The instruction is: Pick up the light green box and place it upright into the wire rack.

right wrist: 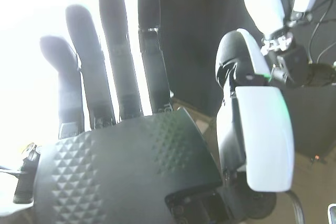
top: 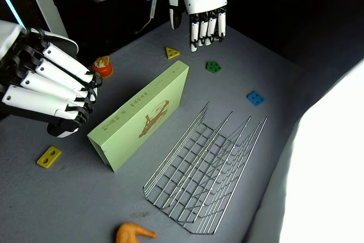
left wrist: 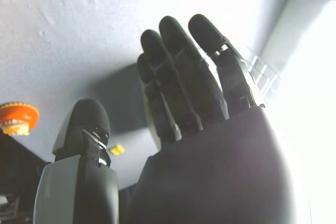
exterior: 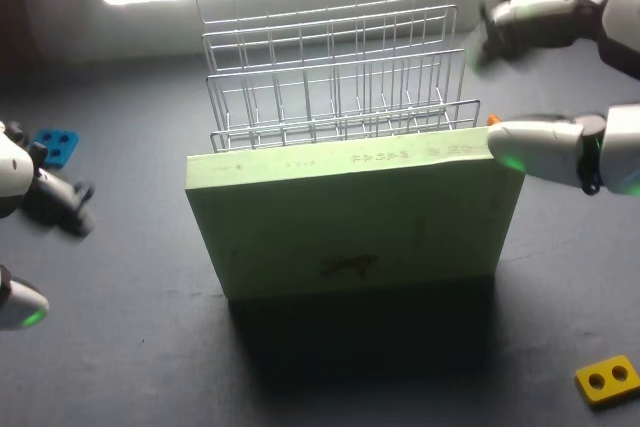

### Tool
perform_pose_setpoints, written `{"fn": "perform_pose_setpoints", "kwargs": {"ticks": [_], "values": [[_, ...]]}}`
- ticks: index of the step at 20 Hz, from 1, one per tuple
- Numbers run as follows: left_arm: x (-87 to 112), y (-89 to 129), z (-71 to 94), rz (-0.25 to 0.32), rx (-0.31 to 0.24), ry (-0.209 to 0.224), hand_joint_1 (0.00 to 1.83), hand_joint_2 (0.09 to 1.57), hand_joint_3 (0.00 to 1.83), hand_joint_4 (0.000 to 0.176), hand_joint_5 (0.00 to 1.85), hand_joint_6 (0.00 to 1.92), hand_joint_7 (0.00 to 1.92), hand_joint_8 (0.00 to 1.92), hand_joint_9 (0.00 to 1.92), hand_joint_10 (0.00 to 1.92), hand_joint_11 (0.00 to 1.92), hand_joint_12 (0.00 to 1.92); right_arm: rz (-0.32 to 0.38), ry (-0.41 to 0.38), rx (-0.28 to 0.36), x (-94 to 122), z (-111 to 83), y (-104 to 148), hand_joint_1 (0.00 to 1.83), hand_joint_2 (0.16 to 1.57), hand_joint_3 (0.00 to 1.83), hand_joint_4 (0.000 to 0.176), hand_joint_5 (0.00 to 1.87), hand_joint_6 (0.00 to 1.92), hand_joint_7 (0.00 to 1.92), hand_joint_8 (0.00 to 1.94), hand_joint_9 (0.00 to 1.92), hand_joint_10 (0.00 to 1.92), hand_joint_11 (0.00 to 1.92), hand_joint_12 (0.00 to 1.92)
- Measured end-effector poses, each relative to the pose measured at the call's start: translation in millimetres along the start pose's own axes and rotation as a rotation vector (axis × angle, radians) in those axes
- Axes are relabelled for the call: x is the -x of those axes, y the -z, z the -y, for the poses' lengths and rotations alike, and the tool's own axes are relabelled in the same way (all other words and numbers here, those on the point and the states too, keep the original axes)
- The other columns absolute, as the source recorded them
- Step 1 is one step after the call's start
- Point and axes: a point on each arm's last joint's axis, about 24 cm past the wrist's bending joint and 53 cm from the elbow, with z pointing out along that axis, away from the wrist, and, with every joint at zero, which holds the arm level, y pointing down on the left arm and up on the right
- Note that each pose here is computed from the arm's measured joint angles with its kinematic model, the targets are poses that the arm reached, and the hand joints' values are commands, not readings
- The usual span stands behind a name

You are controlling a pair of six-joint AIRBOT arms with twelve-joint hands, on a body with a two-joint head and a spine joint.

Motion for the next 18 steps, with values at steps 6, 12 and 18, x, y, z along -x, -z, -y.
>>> {"fn": "perform_pose_setpoints", "kwargs": {"ticks": [6, 12, 18], "values": [[0.5, 0, 2.8, 0.005, -0.004, -0.008, 0.31, 1.30, 0.01, 0.000, 0.13, 0.01, 0.15, 0.00, 0.14, 0.02, 0.00, 0.71, 0.022, -0.001, -0.002, 7, 1.6, 3, 0.10, 1.20, 0.02, 0.000, 0.11, 0.04, 0.11, 0.00, 0.08, 0.01, 0.00, 0.30], [-2.1, 2, 14.1, 0.004, -0.024, -0.023, 0.42, 1.32, 0.01, 0.000, 0.12, 0.00, 0.15, 0.00, 0.14, 0.01, 0.00, 0.56, 0.015, 0.017, 0.005, 4, -1.0, 0, 0.06, 1.21, 0.01, 0.000, 0.08, 0.01, 0.09, 0.00, 0.08, 0.01, 0.00, 0.32], [-2.2, 2, 13.7, 0.004, -0.023, -0.024, 0.45, 1.33, 0.01, 0.000, 0.12, 0.00, 0.12, 0.00, 0.12, 0.02, 0.00, 0.47, 0.039, -0.010, -0.003, -5, -8.4, -18, 0.08, 1.20, 0.00, 0.000, 0.08, 0.00, 0.09, 0.01, 0.09, 0.02, 0.00, 0.33]]}}
